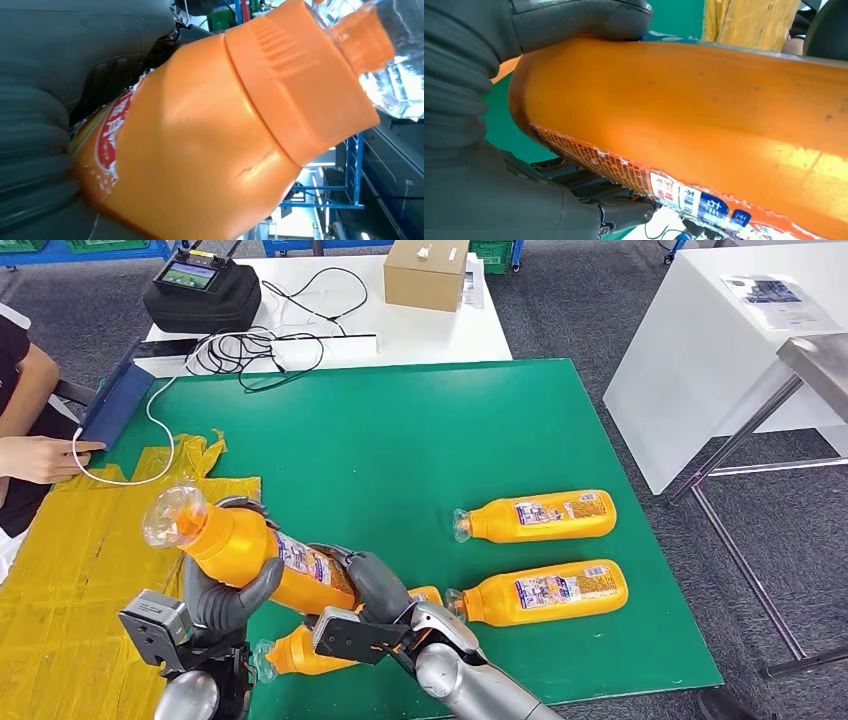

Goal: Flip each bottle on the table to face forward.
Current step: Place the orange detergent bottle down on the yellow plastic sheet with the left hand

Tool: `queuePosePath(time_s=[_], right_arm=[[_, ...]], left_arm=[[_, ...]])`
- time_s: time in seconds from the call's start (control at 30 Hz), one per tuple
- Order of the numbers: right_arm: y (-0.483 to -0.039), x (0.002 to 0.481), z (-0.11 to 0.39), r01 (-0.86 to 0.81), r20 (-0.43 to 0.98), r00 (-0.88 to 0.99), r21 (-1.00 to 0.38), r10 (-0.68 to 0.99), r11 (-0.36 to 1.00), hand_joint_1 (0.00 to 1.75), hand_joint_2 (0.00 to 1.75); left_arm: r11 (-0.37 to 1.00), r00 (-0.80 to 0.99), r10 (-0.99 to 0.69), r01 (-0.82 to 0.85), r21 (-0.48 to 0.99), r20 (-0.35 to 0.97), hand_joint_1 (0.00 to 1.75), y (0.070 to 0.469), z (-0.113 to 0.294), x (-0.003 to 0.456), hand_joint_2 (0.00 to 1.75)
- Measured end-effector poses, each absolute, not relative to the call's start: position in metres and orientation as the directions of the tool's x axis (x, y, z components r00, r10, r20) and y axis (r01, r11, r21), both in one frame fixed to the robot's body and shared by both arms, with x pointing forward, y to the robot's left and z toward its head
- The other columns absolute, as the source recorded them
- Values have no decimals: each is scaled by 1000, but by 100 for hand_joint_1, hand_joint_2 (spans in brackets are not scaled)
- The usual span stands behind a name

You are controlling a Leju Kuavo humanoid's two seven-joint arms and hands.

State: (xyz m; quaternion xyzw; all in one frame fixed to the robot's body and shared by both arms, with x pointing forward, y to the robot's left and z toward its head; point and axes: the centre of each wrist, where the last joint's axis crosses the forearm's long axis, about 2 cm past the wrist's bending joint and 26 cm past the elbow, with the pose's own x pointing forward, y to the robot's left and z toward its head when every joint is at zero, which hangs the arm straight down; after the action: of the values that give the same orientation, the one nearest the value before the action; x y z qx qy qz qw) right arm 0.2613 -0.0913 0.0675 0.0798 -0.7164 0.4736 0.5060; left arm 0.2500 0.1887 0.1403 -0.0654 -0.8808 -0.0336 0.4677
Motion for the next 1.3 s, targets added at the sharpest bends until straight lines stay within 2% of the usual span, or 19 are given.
queuePosePath(time_s=[0.03, 0.07, 0.17, 0.2, 0.33, 0.47, 0.57, 0.87, 0.97, 1.1, 1.2, 1.3], right_arm=[[-91, 261, 67, -593, 800, -476, -598, 365, 539, 175, 175], [-91, 261, 67, -591, 800, -477, -599, 365, 541, 164, 175], [-90, 257, 66, -572, 799, -480, -598, 362, 562, 34, 175], [-90, 254, 66, -562, 799, -483, -596, 358, 573, 0, 175], [-87, 242, 72, -501, 795, -508, -585, 331, 638, 0, 175], [-91, 238, 94, -414, 768, -555, -589, 320, 694, 0, 175], [-101, 239, 110, -354, 740, -578, -607, 344, 711, 0, 175], [-118, 238, 127, -281, 711, -608, -610, 354, 741, 0, 175], [-122, 238, 129, -283, 705, -609, -622, 364, 730, 0, 175], [-131, 241, 127, -335, 693, -615, -661, 376, 672, 0, 175], [-134, 246, 127, -398, 681, -656, -678, 325, 619, 0, 175], [-136, 252, 129, -442, 661, -695, -703, 283, 557, 0, 175]], left_arm=[[989, -554, 83, 145, -2, 828, 175, 189, 140, 250, 175], [990, -554, 82, 144, -2, 828, 175, 189, 140, 250, 175], [990, -557, 79, 141, 0, 827, 175, 189, 140, 250, 175], [990, -559, 74, 139, 5, 826, 175, 189, 141, 250, 175], [991, -586, -22, 91, 93, 810, 175, 190, 143, 252, 175], [933, -611, -311, -49, 358, 728, 175, 197, 149, 259, 175], [861, -602, -458, -116, 496, 654, 175, 211, 152, 265, 175], [780, -575, -584, -200, 593, 573, 175, 231, 155, 272, 175], [606, -519, -756, -328, 725, 397, 175, 237, 161, 276, 175], [226, -388, -921, -472, 852, 29, 175, 248, 169, 298, 175], [-20, -298, -937, -472, 881, -181, 175, 250, 162, 326, 175], [-159, -293, -913, -390, 907, -286, 175, 254, 139, 350, 175]])
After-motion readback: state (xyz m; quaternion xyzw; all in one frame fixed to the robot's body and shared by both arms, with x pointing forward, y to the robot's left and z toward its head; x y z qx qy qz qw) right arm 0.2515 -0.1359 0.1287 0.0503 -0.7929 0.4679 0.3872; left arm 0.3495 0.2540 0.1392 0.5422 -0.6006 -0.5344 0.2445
